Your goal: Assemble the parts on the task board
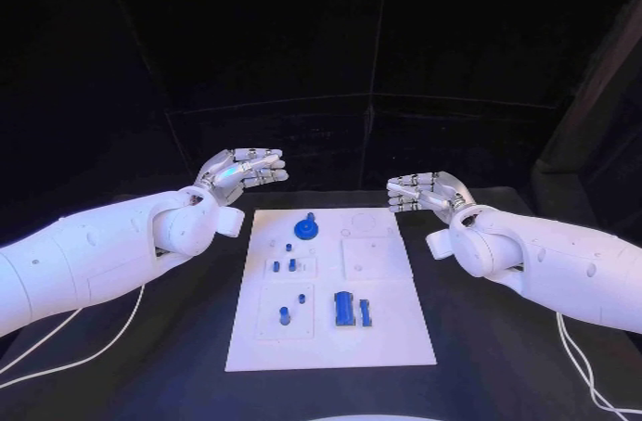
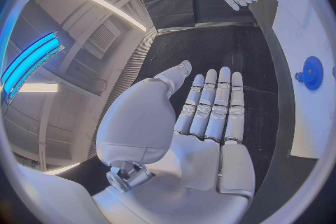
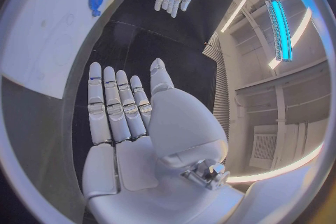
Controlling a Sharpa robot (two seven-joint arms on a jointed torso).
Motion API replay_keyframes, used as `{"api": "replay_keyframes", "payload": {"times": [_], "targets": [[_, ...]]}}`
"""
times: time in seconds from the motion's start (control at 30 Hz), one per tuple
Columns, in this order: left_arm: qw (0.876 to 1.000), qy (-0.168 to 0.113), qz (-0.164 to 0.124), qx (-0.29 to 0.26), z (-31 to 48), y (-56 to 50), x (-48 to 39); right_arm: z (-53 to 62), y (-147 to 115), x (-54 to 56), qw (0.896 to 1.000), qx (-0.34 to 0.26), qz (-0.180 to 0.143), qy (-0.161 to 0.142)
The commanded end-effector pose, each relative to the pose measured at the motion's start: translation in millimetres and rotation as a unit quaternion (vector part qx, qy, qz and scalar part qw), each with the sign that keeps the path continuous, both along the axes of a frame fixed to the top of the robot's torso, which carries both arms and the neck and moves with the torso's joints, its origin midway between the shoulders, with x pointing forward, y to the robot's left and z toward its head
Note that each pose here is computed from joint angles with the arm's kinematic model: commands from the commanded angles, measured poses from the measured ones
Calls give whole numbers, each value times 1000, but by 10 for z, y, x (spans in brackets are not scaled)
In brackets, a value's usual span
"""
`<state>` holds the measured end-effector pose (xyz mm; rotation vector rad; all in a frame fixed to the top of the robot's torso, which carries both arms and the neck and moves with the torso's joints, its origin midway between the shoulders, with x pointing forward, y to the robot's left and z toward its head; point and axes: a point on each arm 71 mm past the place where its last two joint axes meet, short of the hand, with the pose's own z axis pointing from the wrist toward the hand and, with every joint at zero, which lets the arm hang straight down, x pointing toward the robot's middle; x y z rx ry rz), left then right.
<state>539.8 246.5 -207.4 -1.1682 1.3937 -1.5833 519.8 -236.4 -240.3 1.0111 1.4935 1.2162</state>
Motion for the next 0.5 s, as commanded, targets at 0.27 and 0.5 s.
{"api": "replay_keyframes", "payload": {"times": [0.27,0.5], "targets": [[999,4,38,5,-140,21,95,6,91,149,999,45,-2,-24],[999,5,49,11,-168,-35,31,18,142,68,998,53,-16,-27]]}}
